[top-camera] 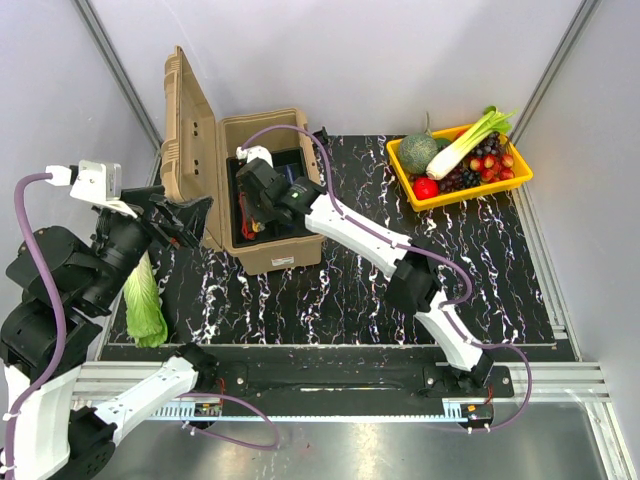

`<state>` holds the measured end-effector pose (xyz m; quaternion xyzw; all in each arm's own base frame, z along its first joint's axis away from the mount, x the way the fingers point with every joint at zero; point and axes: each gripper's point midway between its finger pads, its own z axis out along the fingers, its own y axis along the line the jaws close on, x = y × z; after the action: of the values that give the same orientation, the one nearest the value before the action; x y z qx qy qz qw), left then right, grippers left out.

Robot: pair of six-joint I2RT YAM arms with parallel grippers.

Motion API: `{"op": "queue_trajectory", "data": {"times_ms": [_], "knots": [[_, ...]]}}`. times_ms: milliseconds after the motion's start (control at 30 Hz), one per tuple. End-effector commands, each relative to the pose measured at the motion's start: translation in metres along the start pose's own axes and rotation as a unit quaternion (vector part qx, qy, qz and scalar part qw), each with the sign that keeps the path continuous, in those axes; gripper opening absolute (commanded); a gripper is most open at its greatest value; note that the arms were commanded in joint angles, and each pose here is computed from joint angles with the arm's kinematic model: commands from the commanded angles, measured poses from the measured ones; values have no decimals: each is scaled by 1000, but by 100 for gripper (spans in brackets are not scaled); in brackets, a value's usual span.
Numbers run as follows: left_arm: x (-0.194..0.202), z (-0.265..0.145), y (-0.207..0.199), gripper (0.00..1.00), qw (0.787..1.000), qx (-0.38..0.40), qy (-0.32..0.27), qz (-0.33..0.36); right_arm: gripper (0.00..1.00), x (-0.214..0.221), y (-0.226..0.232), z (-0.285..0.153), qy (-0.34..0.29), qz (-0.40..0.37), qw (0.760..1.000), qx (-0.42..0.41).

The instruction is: Pack the tool kit

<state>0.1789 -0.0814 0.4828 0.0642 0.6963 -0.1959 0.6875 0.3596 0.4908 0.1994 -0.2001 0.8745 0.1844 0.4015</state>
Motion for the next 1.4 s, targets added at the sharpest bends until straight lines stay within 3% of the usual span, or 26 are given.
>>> {"op": "queue_trajectory", "data": {"times_ms": [0,167,267,533,1067,1367], "knots": [[-13,-5,0,99,1000,-1,-23,-6,0,-8,-9,0,-14,-16,999,29],[-11,-7,1,99,1000,-1,-22,-5,0,0,-16,10,-11,-13,999,51],[-12,-7,1,99,1000,-2,-24,-5,5,1,-18,14,-13,-8,998,60],[-13,-7,1,99,1000,-2,-24,-5,44,-11,-19,10,-32,14,997,71],[-17,-3,5,99,999,-20,-23,-17,48,-76,-18,-61,-109,61,991,52],[-28,29,14,99,996,-77,-15,-37,65,-99,-82,-133,-140,120,978,92]]}}
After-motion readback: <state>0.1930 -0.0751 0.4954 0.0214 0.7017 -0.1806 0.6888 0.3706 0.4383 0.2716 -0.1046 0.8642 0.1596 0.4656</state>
